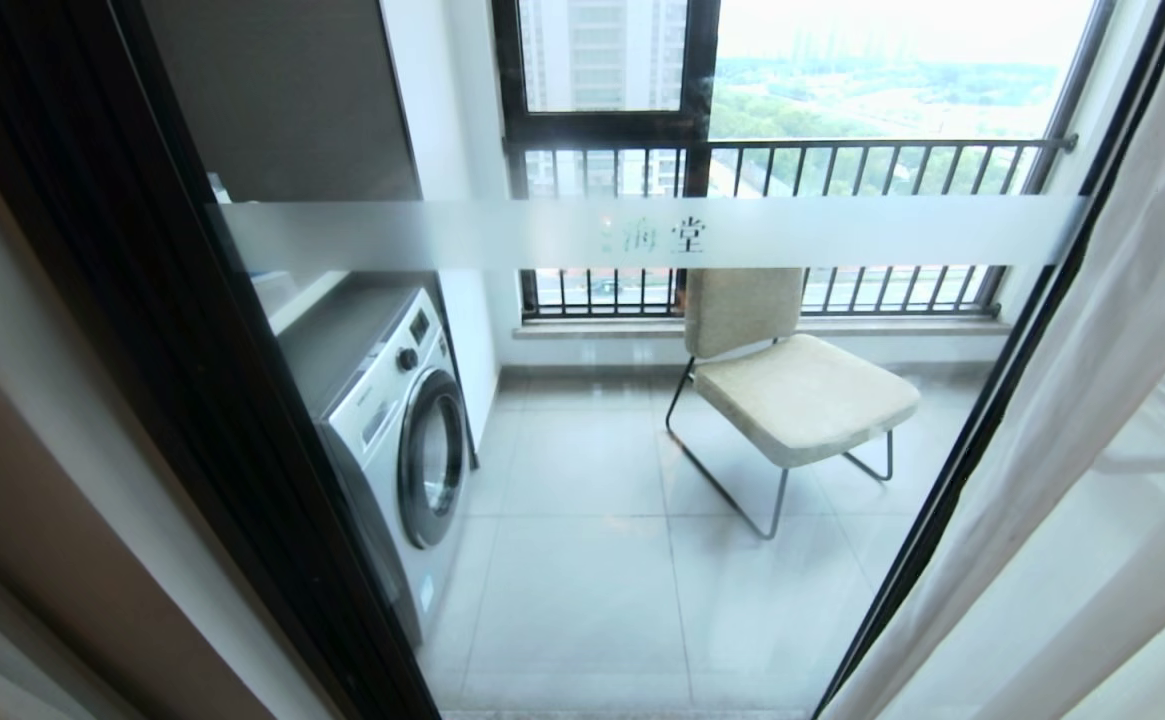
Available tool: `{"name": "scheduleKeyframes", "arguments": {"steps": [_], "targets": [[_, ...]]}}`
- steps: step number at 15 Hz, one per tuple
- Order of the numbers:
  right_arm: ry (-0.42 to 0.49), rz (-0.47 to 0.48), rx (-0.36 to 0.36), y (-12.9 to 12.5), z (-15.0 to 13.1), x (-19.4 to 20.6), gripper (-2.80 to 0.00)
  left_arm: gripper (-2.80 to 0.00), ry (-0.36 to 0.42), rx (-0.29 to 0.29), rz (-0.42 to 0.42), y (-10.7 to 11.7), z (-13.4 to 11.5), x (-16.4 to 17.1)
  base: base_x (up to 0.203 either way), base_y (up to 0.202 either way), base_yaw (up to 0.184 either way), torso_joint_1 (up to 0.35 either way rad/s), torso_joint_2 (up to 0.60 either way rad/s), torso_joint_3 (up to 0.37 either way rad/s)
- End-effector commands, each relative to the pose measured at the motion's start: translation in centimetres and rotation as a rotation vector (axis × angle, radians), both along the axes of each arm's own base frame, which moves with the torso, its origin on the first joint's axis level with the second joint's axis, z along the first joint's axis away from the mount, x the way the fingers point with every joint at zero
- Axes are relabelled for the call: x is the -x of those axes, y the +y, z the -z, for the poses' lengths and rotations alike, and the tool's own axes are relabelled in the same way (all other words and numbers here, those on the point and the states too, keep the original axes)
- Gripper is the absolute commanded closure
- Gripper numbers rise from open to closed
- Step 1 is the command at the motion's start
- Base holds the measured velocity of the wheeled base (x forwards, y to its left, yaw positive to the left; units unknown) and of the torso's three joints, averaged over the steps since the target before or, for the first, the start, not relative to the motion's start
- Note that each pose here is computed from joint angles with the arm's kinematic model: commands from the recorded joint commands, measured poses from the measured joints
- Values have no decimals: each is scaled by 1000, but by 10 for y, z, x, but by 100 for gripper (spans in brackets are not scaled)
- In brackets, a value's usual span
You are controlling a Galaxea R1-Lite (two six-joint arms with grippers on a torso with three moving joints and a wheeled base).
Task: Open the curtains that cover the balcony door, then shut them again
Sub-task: Close the inner curtains on both sides
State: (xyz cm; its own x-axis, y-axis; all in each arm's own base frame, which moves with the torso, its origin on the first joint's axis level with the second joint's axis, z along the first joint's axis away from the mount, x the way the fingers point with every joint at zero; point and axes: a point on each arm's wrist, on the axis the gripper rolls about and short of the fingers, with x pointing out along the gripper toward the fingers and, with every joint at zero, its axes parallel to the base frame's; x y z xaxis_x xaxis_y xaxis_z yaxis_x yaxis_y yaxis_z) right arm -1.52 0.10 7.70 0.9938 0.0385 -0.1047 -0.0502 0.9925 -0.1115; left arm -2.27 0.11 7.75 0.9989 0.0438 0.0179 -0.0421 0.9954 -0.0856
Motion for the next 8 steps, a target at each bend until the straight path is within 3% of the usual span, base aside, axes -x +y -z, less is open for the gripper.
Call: {"name": "scheduleKeyframes", "arguments": {"steps": [1, 8], "targets": [[-99, -2, 2, 0, 2, 8, 0, 0, -1, 1, -1, 0, 0, 0, 0, 0, 0, 0, 0, 0], [-100, 3, -26, 0, 2, 8, 0, 0, -1, 0, -1, 0, 0, 0, 0, 0, 0, 0, 0, 0]]}}
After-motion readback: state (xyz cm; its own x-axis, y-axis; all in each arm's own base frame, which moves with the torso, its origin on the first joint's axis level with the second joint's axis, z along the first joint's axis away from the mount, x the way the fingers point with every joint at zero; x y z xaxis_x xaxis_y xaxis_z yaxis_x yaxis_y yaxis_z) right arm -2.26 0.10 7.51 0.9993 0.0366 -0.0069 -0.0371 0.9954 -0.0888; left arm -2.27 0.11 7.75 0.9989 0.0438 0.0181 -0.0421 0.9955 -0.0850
